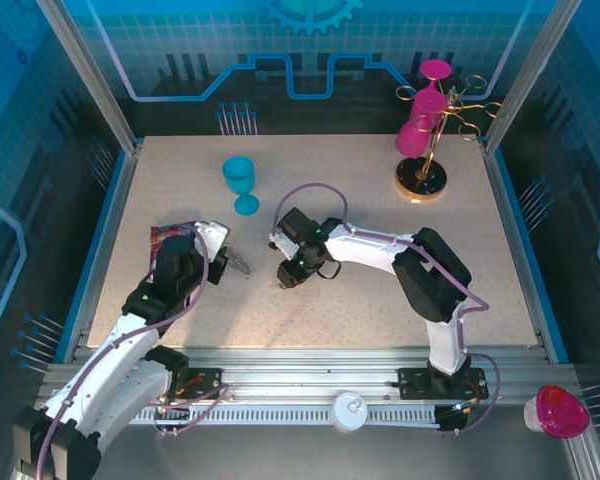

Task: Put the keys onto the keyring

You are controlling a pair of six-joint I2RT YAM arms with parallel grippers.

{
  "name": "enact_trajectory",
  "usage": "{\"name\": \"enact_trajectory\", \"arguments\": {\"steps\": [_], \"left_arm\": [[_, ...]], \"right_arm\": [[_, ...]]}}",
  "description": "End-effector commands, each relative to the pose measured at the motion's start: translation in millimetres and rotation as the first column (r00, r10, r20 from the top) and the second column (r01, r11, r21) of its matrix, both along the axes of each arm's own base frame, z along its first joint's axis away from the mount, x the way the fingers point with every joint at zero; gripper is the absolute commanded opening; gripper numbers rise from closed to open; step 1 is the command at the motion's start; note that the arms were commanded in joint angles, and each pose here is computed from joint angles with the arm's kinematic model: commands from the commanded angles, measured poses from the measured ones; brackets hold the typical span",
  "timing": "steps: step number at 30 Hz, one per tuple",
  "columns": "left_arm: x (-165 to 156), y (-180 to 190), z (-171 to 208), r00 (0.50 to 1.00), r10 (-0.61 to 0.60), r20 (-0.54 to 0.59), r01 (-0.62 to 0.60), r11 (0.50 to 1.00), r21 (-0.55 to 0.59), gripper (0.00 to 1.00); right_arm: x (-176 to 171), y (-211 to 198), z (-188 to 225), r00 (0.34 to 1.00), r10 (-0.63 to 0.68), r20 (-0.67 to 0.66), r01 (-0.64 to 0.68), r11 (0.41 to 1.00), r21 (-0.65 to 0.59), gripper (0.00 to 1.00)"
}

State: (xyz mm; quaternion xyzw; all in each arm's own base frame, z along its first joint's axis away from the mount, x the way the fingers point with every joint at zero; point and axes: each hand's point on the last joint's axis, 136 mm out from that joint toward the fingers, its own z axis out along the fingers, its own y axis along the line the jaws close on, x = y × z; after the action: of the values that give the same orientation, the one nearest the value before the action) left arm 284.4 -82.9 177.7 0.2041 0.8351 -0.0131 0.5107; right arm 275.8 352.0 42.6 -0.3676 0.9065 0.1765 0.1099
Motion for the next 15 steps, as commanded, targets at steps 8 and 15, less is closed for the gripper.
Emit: {"name": "enact_trajectory", "arguments": {"steps": [8,15], "left_arm": [[3,-4,5,1.000,-0.014,0.023,0.014,0.999,-0.032,0.00],[3,-4,6,1.000,-0.016,0.026,0.017,0.999,-0.031,0.00]], "right_arm": [[-11,4,-15,0.995,0.067,-0.070,-0.070,0.997,-0.034,0.36],[-15,4,-19,0.993,0.083,-0.081,-0.087,0.995,-0.055,0.35]]}}
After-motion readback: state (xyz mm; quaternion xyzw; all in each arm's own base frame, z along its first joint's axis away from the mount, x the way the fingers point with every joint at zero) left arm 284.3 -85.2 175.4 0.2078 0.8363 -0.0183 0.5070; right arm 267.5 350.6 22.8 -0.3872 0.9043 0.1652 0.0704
